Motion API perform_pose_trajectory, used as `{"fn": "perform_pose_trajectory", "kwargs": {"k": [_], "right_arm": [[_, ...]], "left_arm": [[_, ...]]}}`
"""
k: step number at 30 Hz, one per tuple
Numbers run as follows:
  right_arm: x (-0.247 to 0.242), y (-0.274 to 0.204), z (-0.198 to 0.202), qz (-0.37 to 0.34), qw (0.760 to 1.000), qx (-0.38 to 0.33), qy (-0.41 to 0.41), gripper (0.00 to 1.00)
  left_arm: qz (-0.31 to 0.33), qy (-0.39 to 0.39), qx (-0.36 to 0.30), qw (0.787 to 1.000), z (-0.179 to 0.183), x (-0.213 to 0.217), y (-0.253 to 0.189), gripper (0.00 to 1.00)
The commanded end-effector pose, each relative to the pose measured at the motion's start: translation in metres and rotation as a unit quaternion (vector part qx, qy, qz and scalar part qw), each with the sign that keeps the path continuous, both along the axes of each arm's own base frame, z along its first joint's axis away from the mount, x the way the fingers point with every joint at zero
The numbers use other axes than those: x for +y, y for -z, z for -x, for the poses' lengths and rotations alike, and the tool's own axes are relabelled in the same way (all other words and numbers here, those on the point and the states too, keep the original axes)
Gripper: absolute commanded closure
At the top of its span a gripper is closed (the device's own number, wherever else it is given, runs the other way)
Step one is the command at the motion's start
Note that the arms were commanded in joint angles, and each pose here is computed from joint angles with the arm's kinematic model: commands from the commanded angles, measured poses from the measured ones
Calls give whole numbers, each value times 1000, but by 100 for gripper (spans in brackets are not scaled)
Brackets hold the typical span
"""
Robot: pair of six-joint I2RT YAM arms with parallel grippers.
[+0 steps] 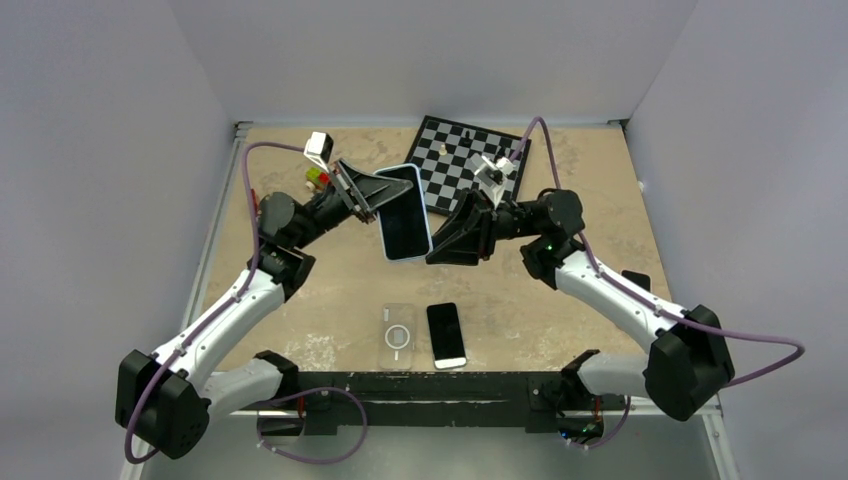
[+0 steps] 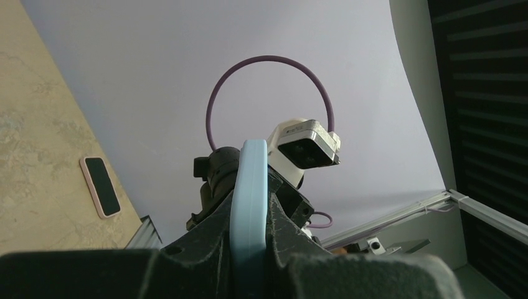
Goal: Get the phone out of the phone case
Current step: Remove the phone case from the phone.
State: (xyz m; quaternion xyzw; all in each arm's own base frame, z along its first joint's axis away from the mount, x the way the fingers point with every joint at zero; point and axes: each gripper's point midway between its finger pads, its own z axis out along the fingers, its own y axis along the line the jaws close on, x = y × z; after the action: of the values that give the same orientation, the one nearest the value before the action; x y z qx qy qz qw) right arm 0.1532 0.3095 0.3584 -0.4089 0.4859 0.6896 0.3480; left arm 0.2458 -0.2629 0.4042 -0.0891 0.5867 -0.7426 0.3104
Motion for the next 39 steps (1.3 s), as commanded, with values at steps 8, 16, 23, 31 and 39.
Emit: {"fn": "perform_pose_trajectory", "kwargs": {"k": [8,16,23,31,39], "right_arm": [[12,23,-22,15,999,-34,7,100],[20,40,-49,60,996,2,68,93],[7,42,-61,121,972,105,171,47],[-7,26,-39,100,957,181,206,42],[-9,-3,-19,40,963,215,159,59]], "left_arm": [[111,94,-78,986,39,7,-76,100],[100,90,-82,987,43,9,-75,100],[35,-1,-51,998,17,12,-39,100],[-6,-54,-48,997,1,21,-24,100],[-28,-76,-50,995,-4,24,-15,100]]}}
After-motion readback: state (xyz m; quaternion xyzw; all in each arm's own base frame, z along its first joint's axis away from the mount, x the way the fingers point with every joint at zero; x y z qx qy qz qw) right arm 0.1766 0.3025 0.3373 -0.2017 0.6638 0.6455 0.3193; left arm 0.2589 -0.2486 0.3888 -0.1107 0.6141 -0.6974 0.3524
